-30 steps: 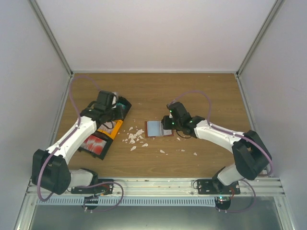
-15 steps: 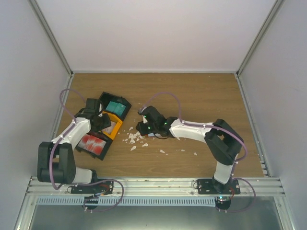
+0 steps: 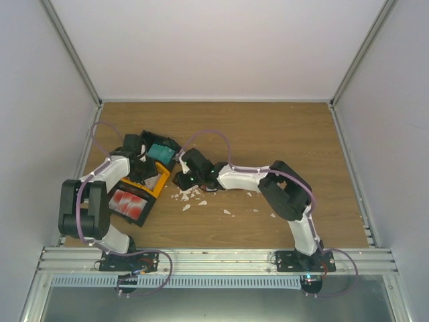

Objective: Put the credit cards into the card holder
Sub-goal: Pick up the credit card from the storage box.

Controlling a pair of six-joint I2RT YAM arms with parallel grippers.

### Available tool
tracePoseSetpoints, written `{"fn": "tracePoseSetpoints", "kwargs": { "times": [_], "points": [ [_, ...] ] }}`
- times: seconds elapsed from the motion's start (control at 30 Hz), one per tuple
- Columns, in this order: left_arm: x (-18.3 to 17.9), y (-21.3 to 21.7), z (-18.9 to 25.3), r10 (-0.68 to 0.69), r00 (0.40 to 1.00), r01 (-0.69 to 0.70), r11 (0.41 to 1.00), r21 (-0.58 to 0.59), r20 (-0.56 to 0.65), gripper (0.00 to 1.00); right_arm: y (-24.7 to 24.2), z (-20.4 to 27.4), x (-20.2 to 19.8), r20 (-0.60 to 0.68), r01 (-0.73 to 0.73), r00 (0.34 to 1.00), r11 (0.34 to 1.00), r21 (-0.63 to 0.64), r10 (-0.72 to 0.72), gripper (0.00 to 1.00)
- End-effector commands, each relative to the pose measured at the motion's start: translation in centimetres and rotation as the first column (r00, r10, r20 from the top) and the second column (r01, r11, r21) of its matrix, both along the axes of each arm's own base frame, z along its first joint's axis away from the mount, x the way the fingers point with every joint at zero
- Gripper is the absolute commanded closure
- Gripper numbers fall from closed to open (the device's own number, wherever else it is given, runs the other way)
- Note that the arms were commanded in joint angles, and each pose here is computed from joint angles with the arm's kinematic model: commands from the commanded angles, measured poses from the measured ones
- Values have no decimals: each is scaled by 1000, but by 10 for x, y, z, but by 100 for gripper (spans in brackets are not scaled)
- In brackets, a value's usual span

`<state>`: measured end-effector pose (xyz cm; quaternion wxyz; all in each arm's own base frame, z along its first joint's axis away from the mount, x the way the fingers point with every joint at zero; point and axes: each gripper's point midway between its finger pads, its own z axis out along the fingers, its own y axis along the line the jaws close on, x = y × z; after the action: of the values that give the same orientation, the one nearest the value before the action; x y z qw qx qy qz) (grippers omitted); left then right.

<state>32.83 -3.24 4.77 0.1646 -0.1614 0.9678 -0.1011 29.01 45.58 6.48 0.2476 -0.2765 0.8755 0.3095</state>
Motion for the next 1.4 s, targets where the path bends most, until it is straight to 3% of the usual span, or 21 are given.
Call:
{"fn": "tracePoseSetpoints", "kwargs": {
  "times": [0.0,0.23,0.4,0.67,1.37],
  "points": [
    [-2,9,-4,-8,999,10,999,46,-47,50,20,-6,8,33,-49,998,999,14,49,73],
    [1,8,-10,-35,997,39,998,46,-74,48,31,-11,15,45,-66,997,998,14,65,67],
    [2,-5,-8,-60,996,59,998,-20,-66,54,36,-15,19,39,-57,998,998,12,57,66],
    [0,-18,7,-81,996,78,994,-76,-36,64,37,-29,25,11,-27,1000,999,-25,27,66],
    [-25,-45,31,-137,991,137,981,-139,6,65,24,-36,35,-30,50,998,997,-59,-52,70]
  ]
}}
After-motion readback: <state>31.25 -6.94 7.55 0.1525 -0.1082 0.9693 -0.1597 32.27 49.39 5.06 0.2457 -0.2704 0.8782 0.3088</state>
